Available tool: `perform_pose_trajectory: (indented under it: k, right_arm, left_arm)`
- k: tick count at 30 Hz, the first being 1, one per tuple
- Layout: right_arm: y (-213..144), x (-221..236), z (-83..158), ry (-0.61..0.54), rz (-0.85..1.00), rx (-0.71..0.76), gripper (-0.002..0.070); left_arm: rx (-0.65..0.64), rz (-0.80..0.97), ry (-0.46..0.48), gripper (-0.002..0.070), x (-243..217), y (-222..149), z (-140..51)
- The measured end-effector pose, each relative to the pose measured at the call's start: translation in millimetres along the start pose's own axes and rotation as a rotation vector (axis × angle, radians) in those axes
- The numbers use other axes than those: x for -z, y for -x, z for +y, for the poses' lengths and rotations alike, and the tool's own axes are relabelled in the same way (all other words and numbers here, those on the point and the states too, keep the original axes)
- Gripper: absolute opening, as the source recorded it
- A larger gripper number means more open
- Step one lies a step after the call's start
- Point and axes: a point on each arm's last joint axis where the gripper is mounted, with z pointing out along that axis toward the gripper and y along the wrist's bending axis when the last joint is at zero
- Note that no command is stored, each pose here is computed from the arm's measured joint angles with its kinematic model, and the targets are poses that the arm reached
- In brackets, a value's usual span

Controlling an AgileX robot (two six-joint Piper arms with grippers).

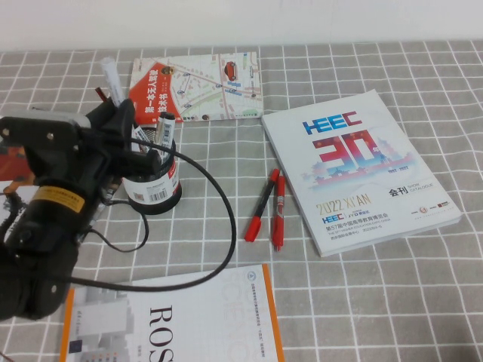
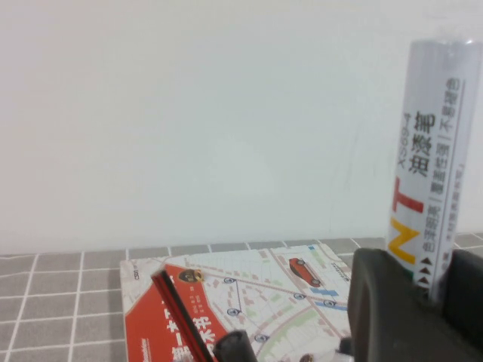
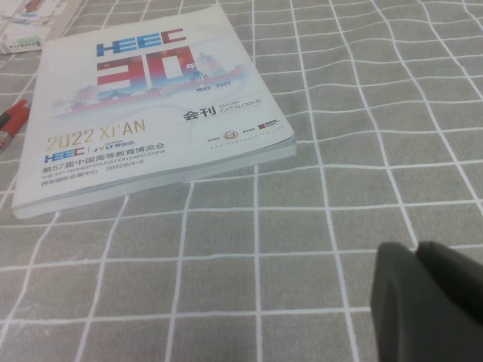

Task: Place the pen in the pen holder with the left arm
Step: Place the pen onto the pen holder

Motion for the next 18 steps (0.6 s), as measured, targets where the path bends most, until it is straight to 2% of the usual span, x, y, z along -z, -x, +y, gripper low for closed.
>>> perform_pose_trajectory:
  k: [7, 18]
  right_arm:
    - [0.0, 0.0, 0.0, 0.0, 0.0, 0.0, -0.0015]
    - [0.0, 0.0, 0.0, 0.0, 0.0, 0.0, -0.0015]
  left_arm:
    - [0.018, 0.053, 0.006, 0.0106, -17.0, 9.9, 4.4]
    - [0.014, 0.166, 0.004, 0.0106, -20.3, -4.5, 4.8]
